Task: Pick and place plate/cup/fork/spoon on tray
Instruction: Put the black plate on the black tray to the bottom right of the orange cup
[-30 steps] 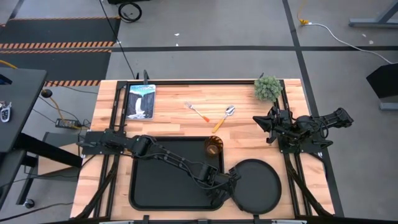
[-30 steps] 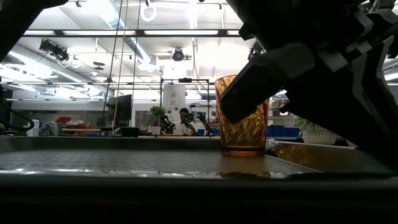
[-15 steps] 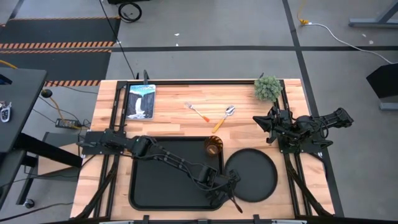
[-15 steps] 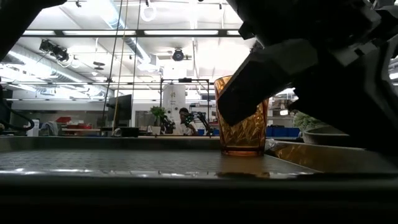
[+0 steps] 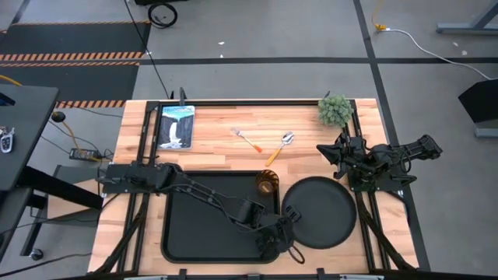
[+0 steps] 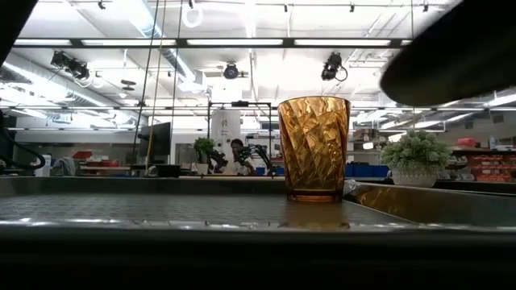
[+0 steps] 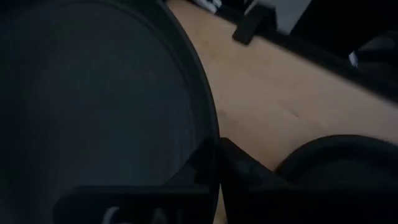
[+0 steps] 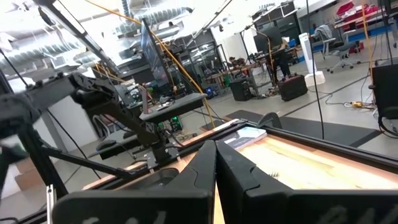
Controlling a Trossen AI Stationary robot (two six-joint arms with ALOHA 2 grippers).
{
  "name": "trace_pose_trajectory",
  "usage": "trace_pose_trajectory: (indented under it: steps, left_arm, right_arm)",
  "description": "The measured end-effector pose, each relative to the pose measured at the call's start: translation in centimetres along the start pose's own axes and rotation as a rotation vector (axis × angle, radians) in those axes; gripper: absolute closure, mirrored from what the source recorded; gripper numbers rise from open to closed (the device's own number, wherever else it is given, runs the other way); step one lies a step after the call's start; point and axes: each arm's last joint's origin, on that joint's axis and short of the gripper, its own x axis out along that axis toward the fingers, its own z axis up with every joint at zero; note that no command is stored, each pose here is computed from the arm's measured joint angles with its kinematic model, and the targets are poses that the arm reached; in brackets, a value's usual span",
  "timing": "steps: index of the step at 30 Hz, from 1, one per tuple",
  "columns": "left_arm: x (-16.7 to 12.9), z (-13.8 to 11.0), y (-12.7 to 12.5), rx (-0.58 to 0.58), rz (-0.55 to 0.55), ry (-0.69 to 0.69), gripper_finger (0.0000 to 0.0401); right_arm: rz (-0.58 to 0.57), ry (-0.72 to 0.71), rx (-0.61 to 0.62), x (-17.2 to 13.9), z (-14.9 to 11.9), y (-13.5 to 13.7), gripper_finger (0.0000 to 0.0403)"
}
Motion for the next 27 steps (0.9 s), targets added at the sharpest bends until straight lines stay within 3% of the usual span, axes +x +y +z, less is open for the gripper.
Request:
trace_pose_trajectory:
  steps: [6, 10, 15, 22, 27]
  left_arm:
    - [-5.6, 3.0, -0.1, -0.109, 0.081, -0.032, 0.0390]
    - [-8.9, 3.0, -0.5, -0.259, 0.103, 0.076, 0.0390]
    - [-10.4, 1.9, -2.0, -0.467, 0.074, 0.256, 0.0390]
    - [-11.6, 2.5, -5.4, -0.479, 0.180, 0.365, 0.0389]
    - [-12.7, 1.8, -7.1, -0.658, 0.185, 0.490, 0.0389]
  right_arm:
    - [0.001, -0.005, 0.003, 0.0, 0.1, 0.0, 0.0386]
    - [0.001, -0.005, 0.004, 0.0, 0.1, 0.0, 0.0386]
    - [0.001, -0.005, 0.003, 0.0, 0.1, 0.0, 0.0386]
    - [0.001, -0.005, 0.003, 0.0, 0.1, 0.0, 0.0386]
    - [0.001, -0.005, 0.003, 0.0, 0.1, 0.0, 0.0386]
